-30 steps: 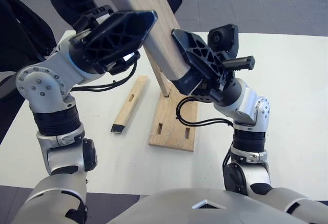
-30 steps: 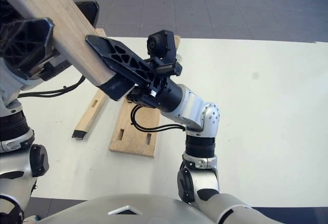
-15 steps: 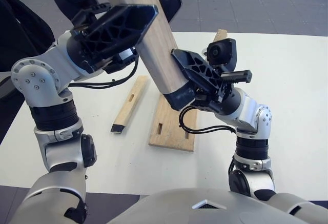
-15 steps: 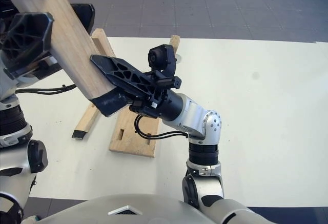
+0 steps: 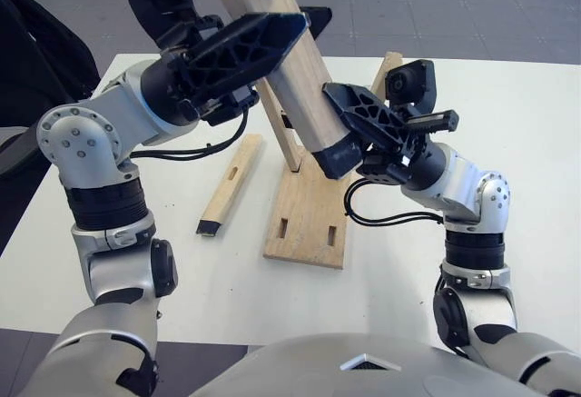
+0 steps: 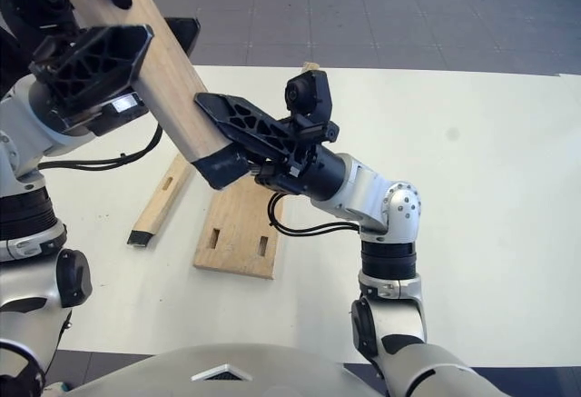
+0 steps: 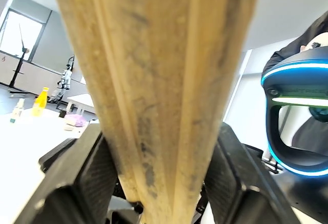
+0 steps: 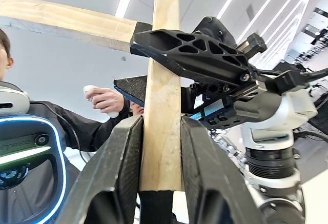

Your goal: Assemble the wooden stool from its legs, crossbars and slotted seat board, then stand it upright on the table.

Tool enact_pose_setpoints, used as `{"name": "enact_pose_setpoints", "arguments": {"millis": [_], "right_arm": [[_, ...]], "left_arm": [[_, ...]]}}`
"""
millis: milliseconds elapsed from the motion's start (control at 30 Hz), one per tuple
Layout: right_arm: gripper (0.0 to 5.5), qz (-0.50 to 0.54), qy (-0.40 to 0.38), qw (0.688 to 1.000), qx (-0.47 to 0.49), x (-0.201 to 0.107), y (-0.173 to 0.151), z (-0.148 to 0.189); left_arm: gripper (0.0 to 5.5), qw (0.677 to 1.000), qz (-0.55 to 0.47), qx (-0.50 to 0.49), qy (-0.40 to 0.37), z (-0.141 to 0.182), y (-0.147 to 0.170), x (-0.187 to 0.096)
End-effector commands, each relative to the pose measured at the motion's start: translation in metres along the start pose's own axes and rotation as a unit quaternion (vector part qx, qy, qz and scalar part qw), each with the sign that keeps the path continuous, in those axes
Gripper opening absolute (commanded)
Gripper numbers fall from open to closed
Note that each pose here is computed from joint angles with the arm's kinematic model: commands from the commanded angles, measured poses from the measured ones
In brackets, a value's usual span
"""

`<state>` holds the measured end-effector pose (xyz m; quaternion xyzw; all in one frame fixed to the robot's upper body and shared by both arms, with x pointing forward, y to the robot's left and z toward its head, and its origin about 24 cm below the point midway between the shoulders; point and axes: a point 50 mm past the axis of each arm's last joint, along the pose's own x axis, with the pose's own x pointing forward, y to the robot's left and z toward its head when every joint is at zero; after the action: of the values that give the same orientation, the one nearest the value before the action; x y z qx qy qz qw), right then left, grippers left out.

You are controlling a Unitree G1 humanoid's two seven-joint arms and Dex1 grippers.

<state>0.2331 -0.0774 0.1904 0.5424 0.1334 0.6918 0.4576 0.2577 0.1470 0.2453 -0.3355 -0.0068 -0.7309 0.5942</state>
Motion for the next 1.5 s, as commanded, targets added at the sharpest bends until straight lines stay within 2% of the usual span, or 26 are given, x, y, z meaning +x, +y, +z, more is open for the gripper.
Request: {"name": "enact_pose_setpoints", "arguments": {"millis": [33, 167, 267, 367, 433, 467, 500, 567, 633, 667, 733, 800, 967, 1100, 1267, 1500], "right_arm": [[0.97, -0.040, 0.011, 0.999, -0.009, -0.031, 0.009, 0.006], [2.04, 0.022, 0.046, 0.999, 0.004, -0.030, 0.017, 0.012], [2.53, 0.060, 0.076, 0.995, 0.027, -0.030, 0.021, 0.016], [2.57, -0.027, 0.076, 0.997, -0.003, -0.037, 0.022, 0.016], [2.57, -0.139, 0.085, 0.986, -0.032, -0.047, 0.022, 0.012], [2.57, -0.205, 0.102, 0.972, -0.060, -0.055, 0.021, 0.011], [2.57, -0.290, 0.134, 0.943, -0.099, -0.065, 0.018, 0.010], [2.57, -0.406, 0.198, 0.875, -0.174, -0.081, 0.010, 0.008], [2.57, -0.471, 0.273, 0.804, -0.240, -0.091, -0.005, 0.002], [2.57, -0.478, 0.308, 0.779, -0.266, -0.094, -0.010, -0.003], [2.57, -0.466, 0.367, 0.750, -0.293, -0.094, -0.017, -0.016], [2.57, -0.443, 0.416, 0.728, -0.317, -0.092, -0.021, -0.025], [2.57, -0.410, 0.476, 0.695, -0.350, -0.093, -0.034, -0.033], [2.57, -0.403, 0.487, 0.687, -0.359, -0.091, -0.044, -0.040], [2.57, -0.382, 0.481, 0.698, -0.368, -0.081, -0.048, -0.049], [2.57, -0.353, 0.543, 0.653, -0.392, -0.088, -0.063, -0.068]], "left_arm": [[2.17, 0.985, 0.099, 0.099, -0.101, 0.035, 0.000, -0.037], [2.17, 0.985, 0.108, 0.085, -0.100, 0.028, 0.007, -0.041], [2.17, 0.987, 0.105, 0.075, -0.094, 0.023, 0.008, -0.042], [2.17, 0.984, 0.130, 0.085, -0.091, 0.021, 0.004, -0.050], [2.17, 0.979, 0.159, 0.108, -0.076, 0.019, -0.002, -0.054], [2.17, 0.974, 0.181, 0.124, -0.062, 0.018, -0.005, -0.056], [2.17, 0.964, 0.216, 0.148, -0.039, 0.015, -0.009, -0.059], [2.17, 0.936, 0.292, 0.197, 0.013, 0.009, -0.012, -0.066], [2.17, 0.893, 0.365, 0.253, 0.070, 0.001, -0.013, -0.070], [2.17, 0.875, 0.386, 0.279, 0.093, -0.003, -0.014, -0.069], [2.17, 0.850, 0.412, 0.307, 0.114, -0.010, -0.015, -0.068], [2.17, 0.849, 0.414, 0.307, 0.115, -0.023, -0.017, -0.065], [2.17, 0.849, 0.428, 0.290, 0.107, -0.045, -0.021, -0.067], [2.17, 0.850, 0.438, 0.267, 0.119, -0.063, -0.022, -0.071], [2.17, 0.852, 0.444, 0.247, 0.124, -0.076, -0.019, -0.074], [2.17, 0.860, 0.434, 0.237, 0.127, -0.087, -0.020, -0.069]]}}
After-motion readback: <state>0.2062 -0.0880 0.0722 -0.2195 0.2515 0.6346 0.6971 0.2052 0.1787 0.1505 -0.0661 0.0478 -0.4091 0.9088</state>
